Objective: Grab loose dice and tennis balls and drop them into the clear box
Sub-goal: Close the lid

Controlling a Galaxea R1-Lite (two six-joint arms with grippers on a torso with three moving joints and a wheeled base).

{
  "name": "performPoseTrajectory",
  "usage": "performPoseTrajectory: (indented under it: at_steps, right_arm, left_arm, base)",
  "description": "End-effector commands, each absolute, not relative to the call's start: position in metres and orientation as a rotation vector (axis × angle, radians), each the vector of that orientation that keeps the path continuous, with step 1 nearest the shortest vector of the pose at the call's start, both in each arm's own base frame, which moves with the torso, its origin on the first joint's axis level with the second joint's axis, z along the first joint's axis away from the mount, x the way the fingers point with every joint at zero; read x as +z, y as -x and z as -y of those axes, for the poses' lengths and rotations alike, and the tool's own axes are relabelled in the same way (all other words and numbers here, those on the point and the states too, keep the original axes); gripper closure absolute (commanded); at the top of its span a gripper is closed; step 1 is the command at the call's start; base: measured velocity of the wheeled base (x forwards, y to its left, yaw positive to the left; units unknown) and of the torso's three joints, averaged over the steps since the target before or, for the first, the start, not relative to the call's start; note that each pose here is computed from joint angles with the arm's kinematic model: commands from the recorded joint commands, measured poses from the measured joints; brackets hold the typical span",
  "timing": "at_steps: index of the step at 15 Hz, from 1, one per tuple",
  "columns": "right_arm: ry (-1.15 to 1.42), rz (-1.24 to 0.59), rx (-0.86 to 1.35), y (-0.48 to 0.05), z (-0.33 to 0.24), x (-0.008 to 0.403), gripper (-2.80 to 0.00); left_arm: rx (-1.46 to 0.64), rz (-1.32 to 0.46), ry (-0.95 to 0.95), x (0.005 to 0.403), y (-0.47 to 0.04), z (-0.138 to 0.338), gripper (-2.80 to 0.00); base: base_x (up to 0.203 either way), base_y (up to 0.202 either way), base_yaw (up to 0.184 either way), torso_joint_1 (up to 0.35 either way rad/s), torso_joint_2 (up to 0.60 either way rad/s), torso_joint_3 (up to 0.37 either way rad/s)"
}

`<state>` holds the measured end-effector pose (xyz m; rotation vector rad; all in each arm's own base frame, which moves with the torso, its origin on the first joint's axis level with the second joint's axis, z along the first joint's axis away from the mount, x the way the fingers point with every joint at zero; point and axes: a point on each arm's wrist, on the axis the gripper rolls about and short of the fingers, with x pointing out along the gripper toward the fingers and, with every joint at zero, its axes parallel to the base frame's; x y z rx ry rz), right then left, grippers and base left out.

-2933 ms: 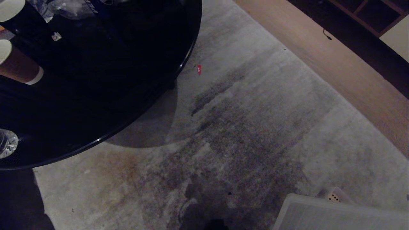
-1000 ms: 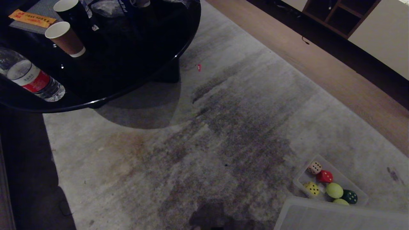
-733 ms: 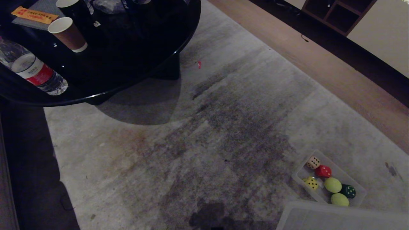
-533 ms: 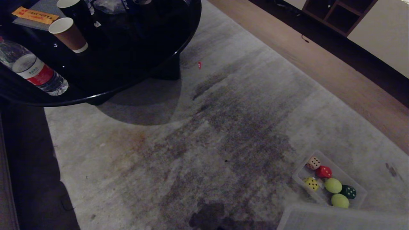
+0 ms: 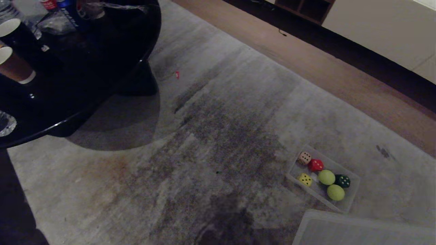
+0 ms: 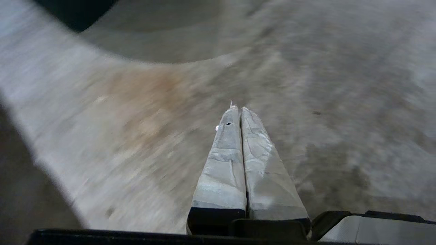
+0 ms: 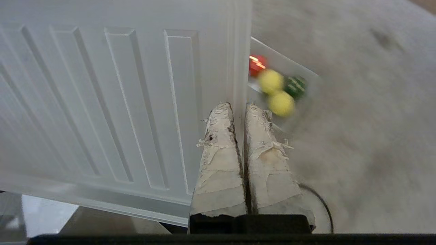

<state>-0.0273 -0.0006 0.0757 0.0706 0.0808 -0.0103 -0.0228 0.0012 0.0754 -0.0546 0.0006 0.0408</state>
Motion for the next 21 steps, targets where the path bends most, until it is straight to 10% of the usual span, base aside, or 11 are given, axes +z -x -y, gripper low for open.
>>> performPoseTrajectory:
  at_steps: [1,21]
  right_arm:
    - [-0.071,-0.082,-0.012,0.0272,0.0006,0.0757,0.0]
    - [-0.071,-0.083,-0.011,0.0272,0.0006,0.0757,0.0]
  left_arm:
    - [0.042,-0.003,0.055,0.0749,0.0226,-0.0012,0.0]
    - [0.04,-0.003,0.054,0.075,0.0226,-0.0012,0.0]
  base:
    - [0.003,0.012,-0.158,0.002,0.01,-0.002]
    - [0.0,0.003,-0.052,0.001,0.0,-0.053]
